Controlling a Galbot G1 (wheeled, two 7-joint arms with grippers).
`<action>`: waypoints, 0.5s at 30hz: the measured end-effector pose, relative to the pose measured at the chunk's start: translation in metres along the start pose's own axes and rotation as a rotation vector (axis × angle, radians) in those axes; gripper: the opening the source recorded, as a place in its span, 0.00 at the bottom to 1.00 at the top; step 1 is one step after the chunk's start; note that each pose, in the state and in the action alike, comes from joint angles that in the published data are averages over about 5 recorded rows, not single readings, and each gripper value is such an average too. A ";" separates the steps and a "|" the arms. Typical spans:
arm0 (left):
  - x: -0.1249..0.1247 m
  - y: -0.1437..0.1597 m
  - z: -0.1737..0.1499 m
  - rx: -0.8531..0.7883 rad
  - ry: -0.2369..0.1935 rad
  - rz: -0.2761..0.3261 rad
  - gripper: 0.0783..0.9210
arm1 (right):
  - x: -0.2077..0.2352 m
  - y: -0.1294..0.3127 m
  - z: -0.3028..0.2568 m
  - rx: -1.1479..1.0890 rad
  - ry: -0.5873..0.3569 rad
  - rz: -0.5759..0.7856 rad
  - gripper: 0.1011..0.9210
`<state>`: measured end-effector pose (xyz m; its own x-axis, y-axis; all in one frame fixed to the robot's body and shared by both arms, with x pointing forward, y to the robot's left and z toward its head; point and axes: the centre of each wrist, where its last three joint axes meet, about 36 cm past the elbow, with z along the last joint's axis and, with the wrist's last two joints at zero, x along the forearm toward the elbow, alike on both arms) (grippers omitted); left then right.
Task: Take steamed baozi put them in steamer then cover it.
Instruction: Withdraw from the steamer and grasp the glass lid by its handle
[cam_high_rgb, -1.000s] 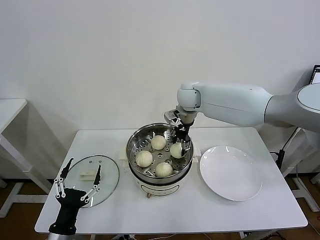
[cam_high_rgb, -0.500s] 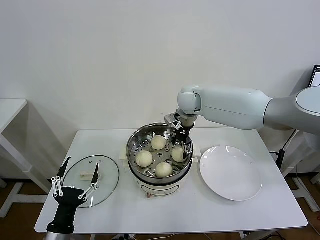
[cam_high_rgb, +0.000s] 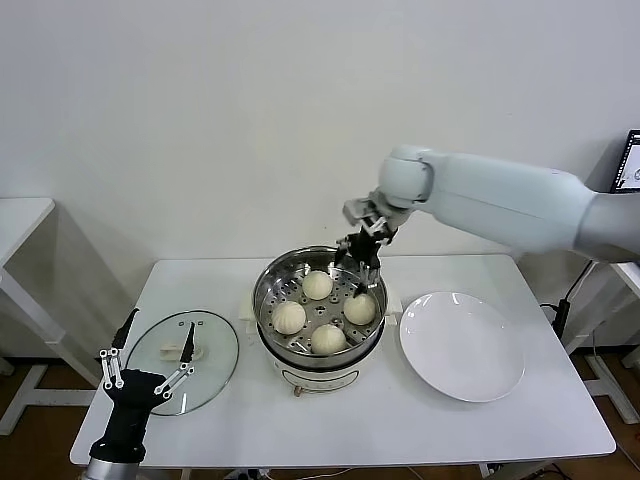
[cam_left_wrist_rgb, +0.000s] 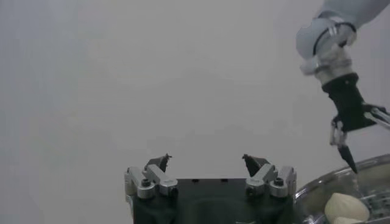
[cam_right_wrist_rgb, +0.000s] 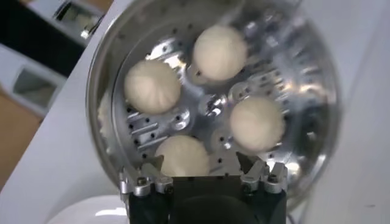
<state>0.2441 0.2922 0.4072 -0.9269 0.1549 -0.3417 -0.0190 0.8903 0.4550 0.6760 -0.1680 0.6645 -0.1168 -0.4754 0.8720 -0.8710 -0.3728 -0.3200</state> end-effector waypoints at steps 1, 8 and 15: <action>-0.001 0.000 0.001 -0.012 0.002 0.000 0.88 | 0.003 0.005 0.006 -0.002 -0.036 0.053 0.88; -0.006 0.000 0.004 -0.118 0.034 -0.023 0.88 | 0.006 0.049 0.050 -0.078 -0.316 0.561 0.88; -0.006 -0.001 0.009 -0.256 0.096 -0.043 0.88 | -0.016 0.105 0.087 -0.316 -0.541 1.023 0.88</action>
<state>0.2534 0.2940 0.4015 -0.9544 0.0665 -0.2912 -0.1422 0.7561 0.6389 0.6280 -0.2689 0.5846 -0.6736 -0.7386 -0.0263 -0.5786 0.5491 -0.6031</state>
